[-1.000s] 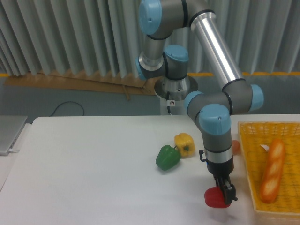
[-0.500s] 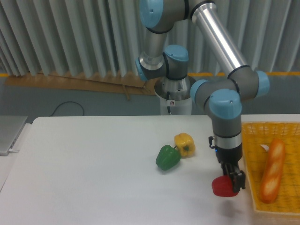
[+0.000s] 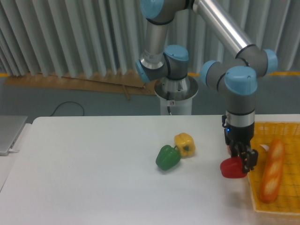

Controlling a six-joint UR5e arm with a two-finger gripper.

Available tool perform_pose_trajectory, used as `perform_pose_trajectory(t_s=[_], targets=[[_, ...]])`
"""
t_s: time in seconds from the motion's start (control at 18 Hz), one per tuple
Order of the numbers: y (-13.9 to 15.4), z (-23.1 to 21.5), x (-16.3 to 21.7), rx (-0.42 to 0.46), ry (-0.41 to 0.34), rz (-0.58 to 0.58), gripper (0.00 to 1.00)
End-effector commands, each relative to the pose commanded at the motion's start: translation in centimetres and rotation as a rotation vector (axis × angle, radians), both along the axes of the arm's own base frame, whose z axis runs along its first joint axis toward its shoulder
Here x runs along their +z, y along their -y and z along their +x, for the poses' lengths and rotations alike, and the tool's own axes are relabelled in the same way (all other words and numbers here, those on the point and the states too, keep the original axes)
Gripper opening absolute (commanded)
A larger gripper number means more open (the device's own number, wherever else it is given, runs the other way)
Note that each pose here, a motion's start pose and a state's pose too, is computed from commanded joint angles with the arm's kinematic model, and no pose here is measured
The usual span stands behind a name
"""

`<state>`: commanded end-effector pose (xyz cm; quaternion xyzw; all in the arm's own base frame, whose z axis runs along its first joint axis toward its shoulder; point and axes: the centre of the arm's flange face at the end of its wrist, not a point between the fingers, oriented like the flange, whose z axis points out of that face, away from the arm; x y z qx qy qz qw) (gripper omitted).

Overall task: Place the red peppers in a basket
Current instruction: 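Lift the red pepper and carry it over the orange basket, then lower the red pepper into the basket beside the bread and release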

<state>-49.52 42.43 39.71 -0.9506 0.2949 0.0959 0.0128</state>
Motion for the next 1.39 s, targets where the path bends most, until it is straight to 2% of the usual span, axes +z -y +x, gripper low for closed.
perform_pose_trajectory(t_s=[0.17, 0.28, 0.44, 0.94, 1.39], targets=[[3.1, -2.2, -0.9, 0.028, 0.017, -0.015, 0.44], [5.4, -3.7, -1.4, -0.039, 0.021, -0.027, 0.45], [7.2, -5.1, -1.4, -0.054, 0.042, 0.031, 0.45], [8.8, -6.3, -2.3, -0.311, 0.024, -0.026, 0.45], [8.9, -6.6, -3.1, -0.325, 0.023, -0.066, 0.47]])
